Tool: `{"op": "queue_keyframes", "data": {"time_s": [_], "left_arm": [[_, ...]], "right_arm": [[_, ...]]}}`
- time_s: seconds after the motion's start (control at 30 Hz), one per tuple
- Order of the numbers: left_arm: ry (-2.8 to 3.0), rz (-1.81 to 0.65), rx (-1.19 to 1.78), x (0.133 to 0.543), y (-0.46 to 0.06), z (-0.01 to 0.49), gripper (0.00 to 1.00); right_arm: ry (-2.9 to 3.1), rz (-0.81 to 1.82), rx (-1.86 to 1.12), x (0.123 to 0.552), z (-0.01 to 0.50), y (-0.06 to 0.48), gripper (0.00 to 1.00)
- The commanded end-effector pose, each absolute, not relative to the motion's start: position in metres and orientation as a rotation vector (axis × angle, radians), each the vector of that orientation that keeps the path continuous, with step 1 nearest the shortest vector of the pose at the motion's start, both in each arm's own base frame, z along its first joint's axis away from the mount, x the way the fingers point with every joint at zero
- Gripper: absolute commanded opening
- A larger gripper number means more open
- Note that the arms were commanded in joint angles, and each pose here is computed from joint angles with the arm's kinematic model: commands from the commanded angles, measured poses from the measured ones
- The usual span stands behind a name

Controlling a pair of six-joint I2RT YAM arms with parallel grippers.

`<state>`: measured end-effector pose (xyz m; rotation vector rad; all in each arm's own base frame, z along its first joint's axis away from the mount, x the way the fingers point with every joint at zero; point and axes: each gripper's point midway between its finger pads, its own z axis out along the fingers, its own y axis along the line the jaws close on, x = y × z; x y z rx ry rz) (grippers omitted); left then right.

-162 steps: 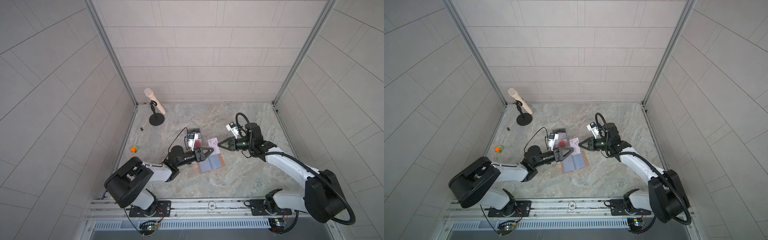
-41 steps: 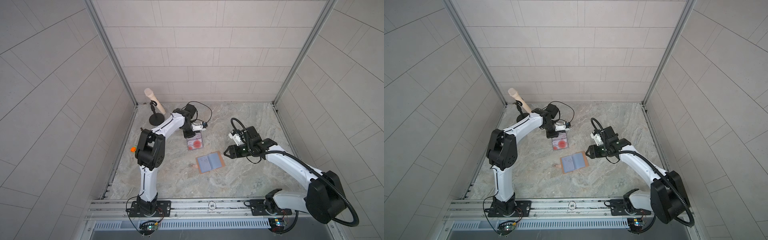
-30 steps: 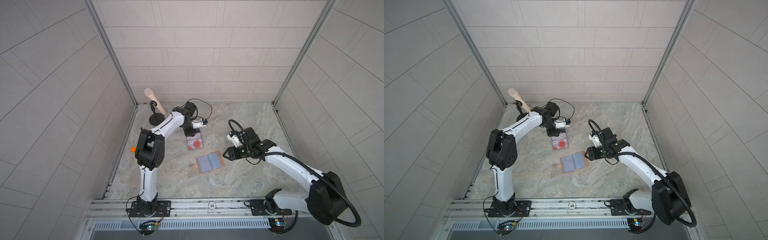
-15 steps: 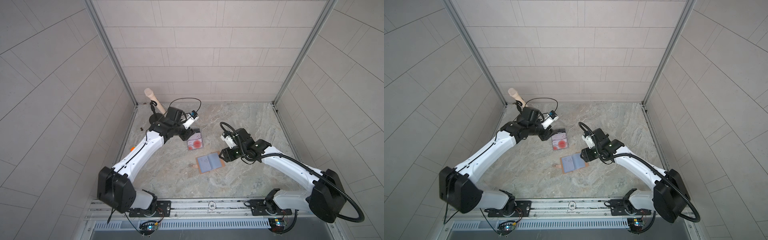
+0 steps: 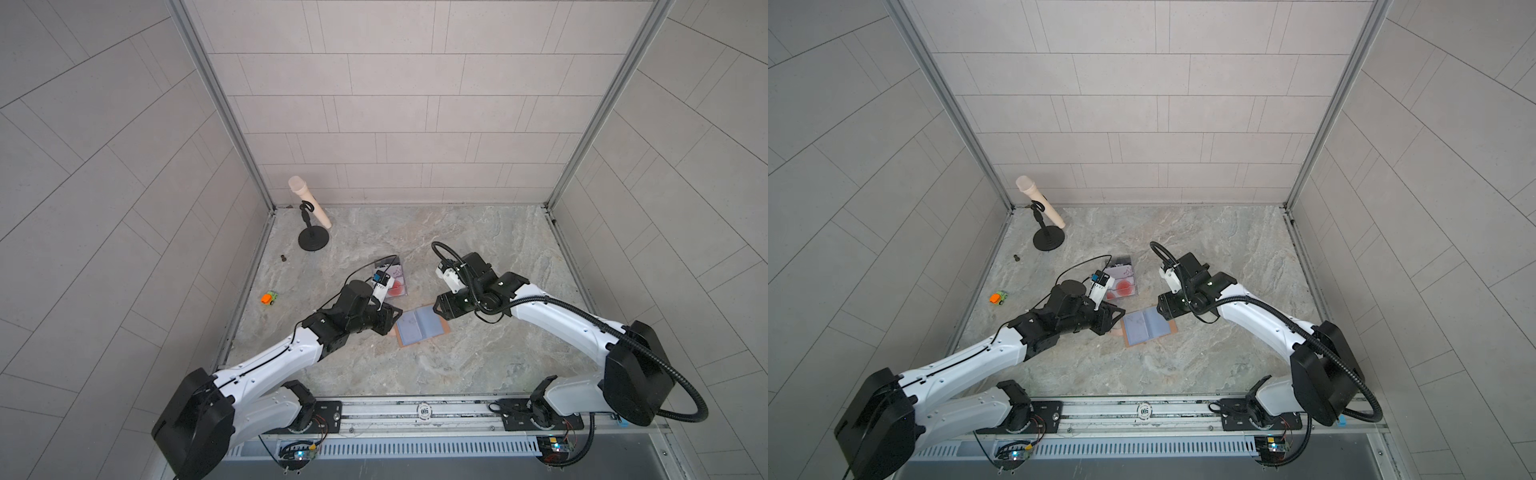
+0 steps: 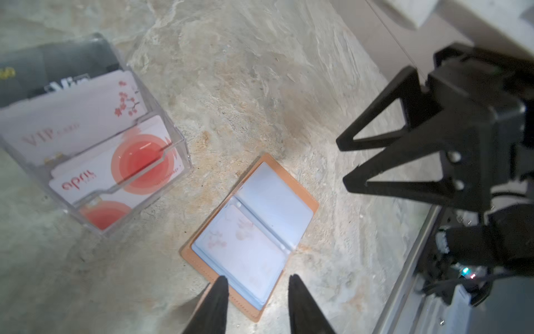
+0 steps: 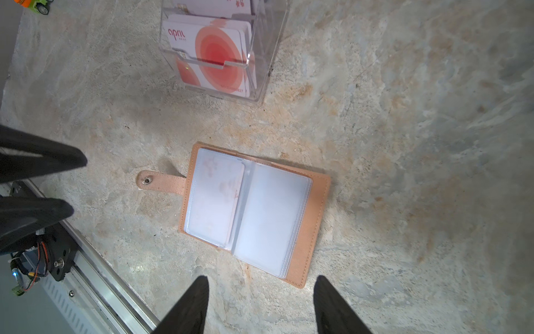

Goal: Take the credit cards out of the card holder
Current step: Flip over the card slot in the card holder.

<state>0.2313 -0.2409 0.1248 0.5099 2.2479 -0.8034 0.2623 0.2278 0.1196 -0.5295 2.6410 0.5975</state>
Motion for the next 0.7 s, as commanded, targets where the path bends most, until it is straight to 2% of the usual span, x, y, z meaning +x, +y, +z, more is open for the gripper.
{"op": "queue_keyframes", "data": {"time_s": [0.0,0.37,0.67], "left_arm": [[2.214,-0.833,0.327,0.236,-0.240,0.119,0.31],[2.354,-0.691,0.234,0.216,-0.219,0.059,0.13],[2.379,-0.641,0.195,0.211,-0.205,0.035,0.13]], "right_arm": [[2.639,0.566,-0.508,0.269,0.122,0.233,0.60],[2.669,0.488,-0.557,0.265,0.108,0.254,0.59],[2.696,0.436,-0.629,0.258,0.086,0.290,0.58]]}}
